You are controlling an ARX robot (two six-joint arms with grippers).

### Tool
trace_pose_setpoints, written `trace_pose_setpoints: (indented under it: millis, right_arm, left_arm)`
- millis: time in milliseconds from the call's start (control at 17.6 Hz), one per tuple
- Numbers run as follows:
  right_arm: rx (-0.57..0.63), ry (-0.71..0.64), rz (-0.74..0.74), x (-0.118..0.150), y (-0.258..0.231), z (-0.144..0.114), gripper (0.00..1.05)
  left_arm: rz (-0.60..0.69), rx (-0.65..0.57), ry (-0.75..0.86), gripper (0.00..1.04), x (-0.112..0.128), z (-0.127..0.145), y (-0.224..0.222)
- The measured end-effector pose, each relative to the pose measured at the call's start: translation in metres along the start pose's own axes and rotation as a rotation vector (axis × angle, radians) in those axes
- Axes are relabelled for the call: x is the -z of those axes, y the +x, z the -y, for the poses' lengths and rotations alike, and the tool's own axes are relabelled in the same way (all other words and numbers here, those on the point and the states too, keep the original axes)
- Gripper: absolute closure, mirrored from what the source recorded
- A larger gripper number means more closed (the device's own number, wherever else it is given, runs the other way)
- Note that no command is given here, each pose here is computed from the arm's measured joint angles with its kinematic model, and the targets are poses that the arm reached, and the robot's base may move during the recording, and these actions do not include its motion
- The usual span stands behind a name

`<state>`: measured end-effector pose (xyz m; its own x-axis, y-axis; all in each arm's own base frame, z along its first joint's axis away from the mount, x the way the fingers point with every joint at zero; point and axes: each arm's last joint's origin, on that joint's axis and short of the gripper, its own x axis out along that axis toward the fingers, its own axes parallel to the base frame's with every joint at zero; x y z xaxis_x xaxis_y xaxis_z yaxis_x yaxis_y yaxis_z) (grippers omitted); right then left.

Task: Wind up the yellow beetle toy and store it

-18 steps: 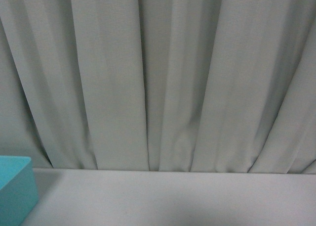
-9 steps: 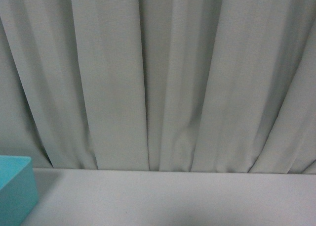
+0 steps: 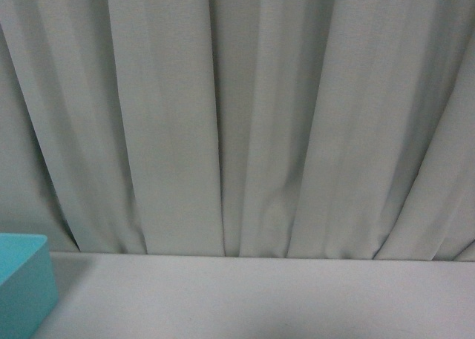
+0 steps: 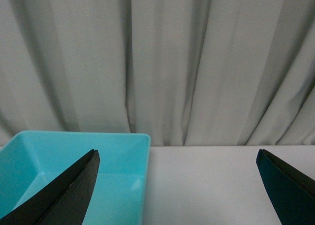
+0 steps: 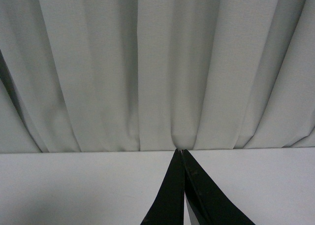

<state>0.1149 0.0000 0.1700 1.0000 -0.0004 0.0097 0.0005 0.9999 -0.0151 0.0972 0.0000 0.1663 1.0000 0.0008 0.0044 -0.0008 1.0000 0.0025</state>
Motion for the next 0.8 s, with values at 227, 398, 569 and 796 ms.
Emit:
trace_pose_setpoints:
  millis: [227,398,569,796]
  right_arm:
    - [0.0,0.0,0.0,0.0,-0.005,0.0,1.03]
    - [0.0,0.0,-0.039,0.005,-0.011,0.0,1.03]
    - [0.0,0.0,-0.017,0.004,-0.018,0.0,1.03]
    - [0.0,0.0,-0.005,0.003,-0.018,0.0,0.71]
  left_arm:
    - [0.0,0.0,0.0,0.07,0.0,0.0,0.0]
    - [0.0,0.0,0.0,0.07,0.0,0.0,0.0]
    - [0.0,0.0,0.0,0.07,0.0,0.0,0.0]
    - [0.0,0.0,0.0,0.07,0.0,0.0,0.0]
